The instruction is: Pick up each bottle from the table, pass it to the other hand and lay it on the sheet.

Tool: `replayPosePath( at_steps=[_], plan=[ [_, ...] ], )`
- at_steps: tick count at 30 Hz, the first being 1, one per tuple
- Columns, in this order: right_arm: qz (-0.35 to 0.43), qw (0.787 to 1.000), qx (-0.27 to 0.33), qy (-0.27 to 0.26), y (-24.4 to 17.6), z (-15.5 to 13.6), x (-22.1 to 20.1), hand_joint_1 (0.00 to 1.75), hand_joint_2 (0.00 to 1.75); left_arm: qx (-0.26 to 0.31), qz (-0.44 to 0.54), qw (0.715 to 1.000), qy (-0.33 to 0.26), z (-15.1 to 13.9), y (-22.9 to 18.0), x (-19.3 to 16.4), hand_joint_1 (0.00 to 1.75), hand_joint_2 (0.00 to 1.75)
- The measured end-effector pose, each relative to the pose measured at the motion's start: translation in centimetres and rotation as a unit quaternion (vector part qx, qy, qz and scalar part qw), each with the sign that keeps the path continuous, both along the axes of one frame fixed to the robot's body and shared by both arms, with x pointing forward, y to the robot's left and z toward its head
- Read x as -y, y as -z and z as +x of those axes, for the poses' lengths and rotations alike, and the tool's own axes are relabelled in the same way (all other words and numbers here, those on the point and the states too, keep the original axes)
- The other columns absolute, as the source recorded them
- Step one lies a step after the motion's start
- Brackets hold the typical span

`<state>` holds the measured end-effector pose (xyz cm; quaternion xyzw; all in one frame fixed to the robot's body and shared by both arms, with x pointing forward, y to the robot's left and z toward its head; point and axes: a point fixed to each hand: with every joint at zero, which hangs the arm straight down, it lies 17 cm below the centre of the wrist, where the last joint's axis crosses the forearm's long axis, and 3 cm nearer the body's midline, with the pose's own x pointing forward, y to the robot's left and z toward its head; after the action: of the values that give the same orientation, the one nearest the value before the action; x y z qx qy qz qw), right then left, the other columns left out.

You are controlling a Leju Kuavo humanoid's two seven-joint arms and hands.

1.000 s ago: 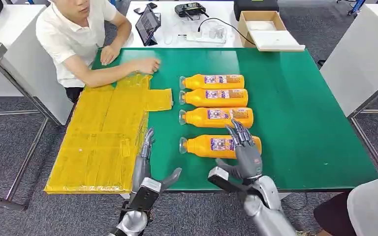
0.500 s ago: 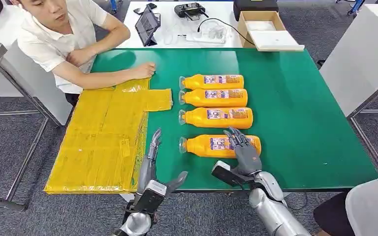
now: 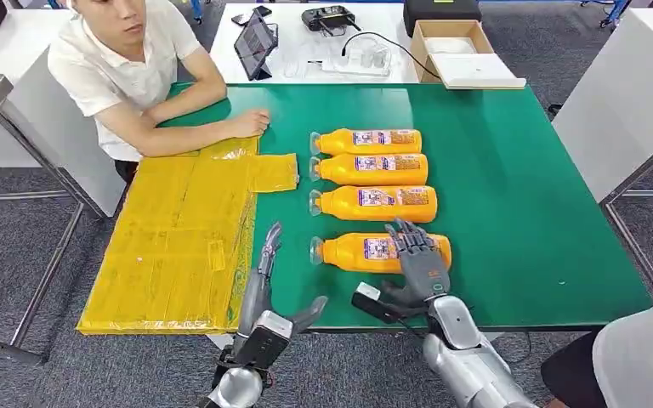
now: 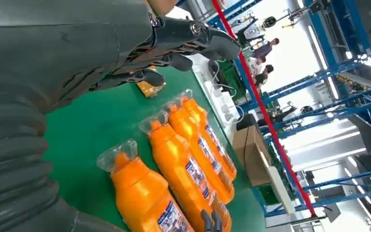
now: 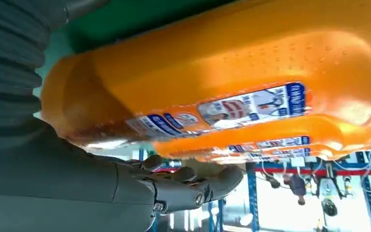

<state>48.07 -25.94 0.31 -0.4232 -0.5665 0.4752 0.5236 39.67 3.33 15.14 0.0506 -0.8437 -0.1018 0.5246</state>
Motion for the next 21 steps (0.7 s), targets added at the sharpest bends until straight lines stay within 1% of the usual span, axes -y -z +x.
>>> replayPosePath(
  at_steps=[2, 7, 12, 17, 21],
  plan=[
    [-0.016, 1.000, 0.007, -0.004, -0.3, 0.1, -0.2, 0.00, 1.75, -0.001, 0.002, 1.000, 0.000, -0.1, 0.1, 0.0, 0.00, 1.75],
    [-0.022, 1.000, 0.003, -0.009, -0.4, 0.2, -0.6, 0.00, 1.75, -0.004, -0.002, 1.000, 0.003, -0.1, 0.1, 0.1, 0.00, 1.75],
    [-0.029, 0.999, -0.044, -0.003, 0.7, 0.7, -0.3, 0.00, 1.75, -0.012, -0.012, 1.000, 0.014, -0.1, 0.0, 0.2, 0.00, 1.75],
    [-0.031, 0.998, -0.050, -0.002, 0.5, 1.1, -0.2, 0.00, 1.75, -0.010, -0.015, 1.000, 0.014, -0.1, -0.3, 0.2, 0.00, 1.75],
    [-0.040, 0.995, -0.090, 0.020, 1.3, 1.5, 0.7, 0.00, 1.75, -0.019, -0.020, 0.999, 0.025, -0.1, -0.2, 0.5, 0.00, 1.75]
  ],
)
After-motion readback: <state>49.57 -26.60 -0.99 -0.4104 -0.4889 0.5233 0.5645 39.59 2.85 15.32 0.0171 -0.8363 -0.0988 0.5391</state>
